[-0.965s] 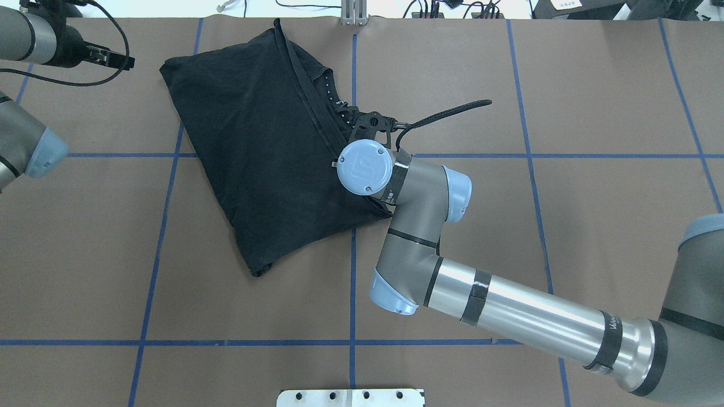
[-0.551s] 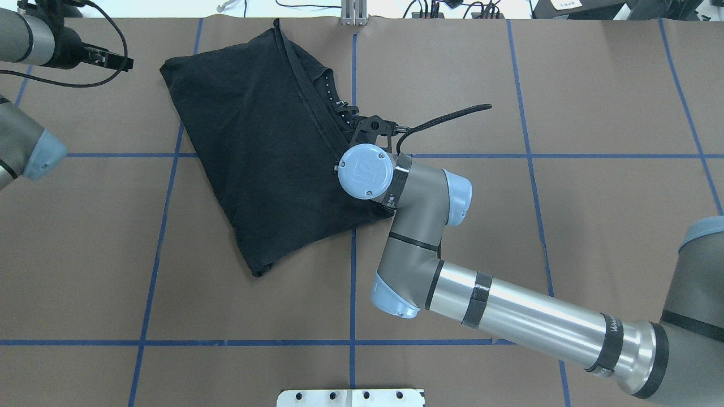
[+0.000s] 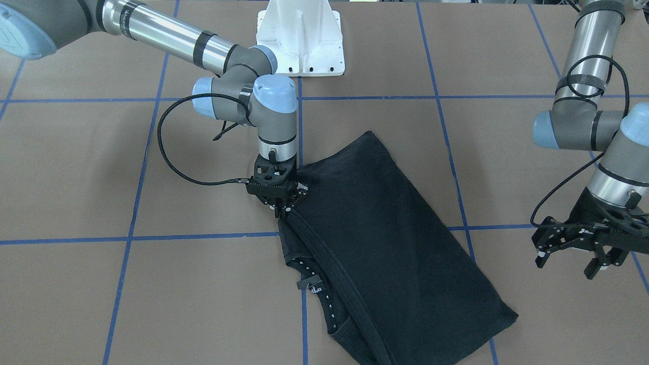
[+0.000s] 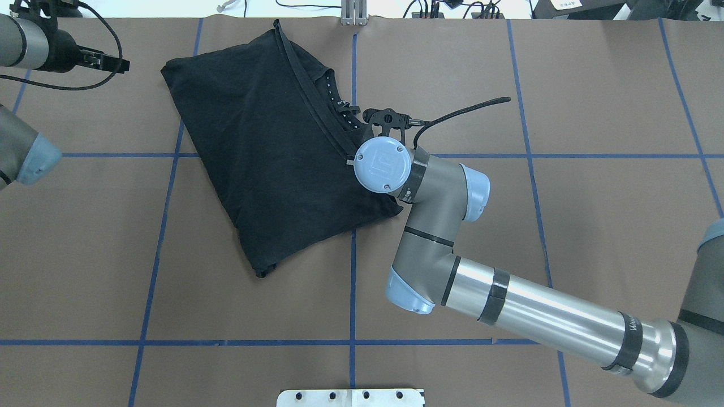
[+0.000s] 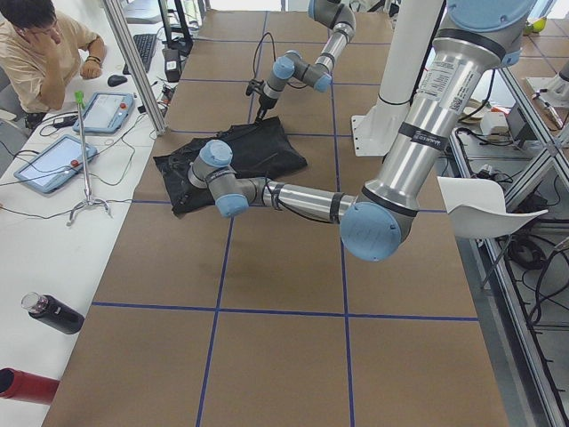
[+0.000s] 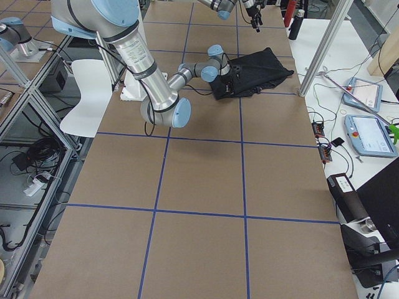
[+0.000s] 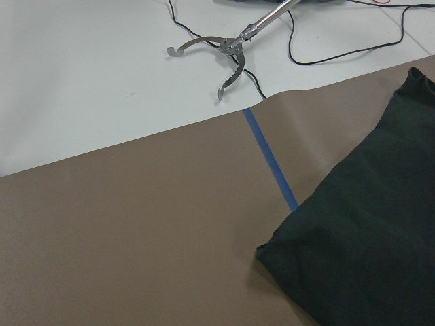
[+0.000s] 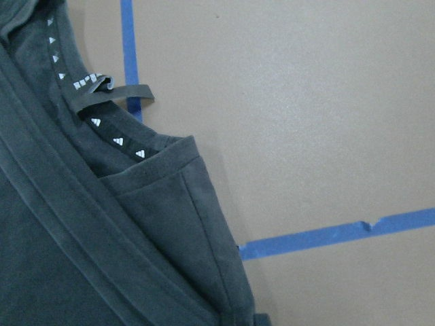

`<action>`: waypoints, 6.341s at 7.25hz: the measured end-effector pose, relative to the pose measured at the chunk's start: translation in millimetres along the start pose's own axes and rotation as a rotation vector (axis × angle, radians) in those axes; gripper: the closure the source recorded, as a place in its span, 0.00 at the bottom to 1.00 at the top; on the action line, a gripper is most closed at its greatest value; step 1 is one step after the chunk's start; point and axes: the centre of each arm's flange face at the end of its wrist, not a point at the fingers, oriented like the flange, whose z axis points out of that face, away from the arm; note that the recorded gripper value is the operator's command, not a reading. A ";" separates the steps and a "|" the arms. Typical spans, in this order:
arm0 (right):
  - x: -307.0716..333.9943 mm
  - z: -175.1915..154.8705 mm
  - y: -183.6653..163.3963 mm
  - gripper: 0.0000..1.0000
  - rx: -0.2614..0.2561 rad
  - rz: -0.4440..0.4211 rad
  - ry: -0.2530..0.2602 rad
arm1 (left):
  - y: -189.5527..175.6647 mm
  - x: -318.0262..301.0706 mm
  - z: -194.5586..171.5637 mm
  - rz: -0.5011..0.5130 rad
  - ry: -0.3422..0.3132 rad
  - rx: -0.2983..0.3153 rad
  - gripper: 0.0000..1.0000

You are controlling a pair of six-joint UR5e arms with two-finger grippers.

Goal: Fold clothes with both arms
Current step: 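Reach the right gripper to the collar of the skewed shirt, then drag the shirt's collar edge with the right gripper to straighten it, then move the left gripper to the shirt's side edge nearest the robot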

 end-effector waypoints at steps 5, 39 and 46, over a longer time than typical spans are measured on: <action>25.9 -50.5 15.1 0.30 -0.012 -0.002 -0.023 | 0.8 0.0 0.4 -0.003 0.000 -0.001 0.00; 99.1 -112.9 26.5 0.00 -0.046 -0.159 -0.099 | 160.2 261.5 -73.1 -0.296 0.318 -0.170 0.00; 101.6 -114.8 28.2 0.00 -0.043 -0.152 -0.100 | 276.3 395.4 -96.7 -0.362 0.156 -0.371 0.44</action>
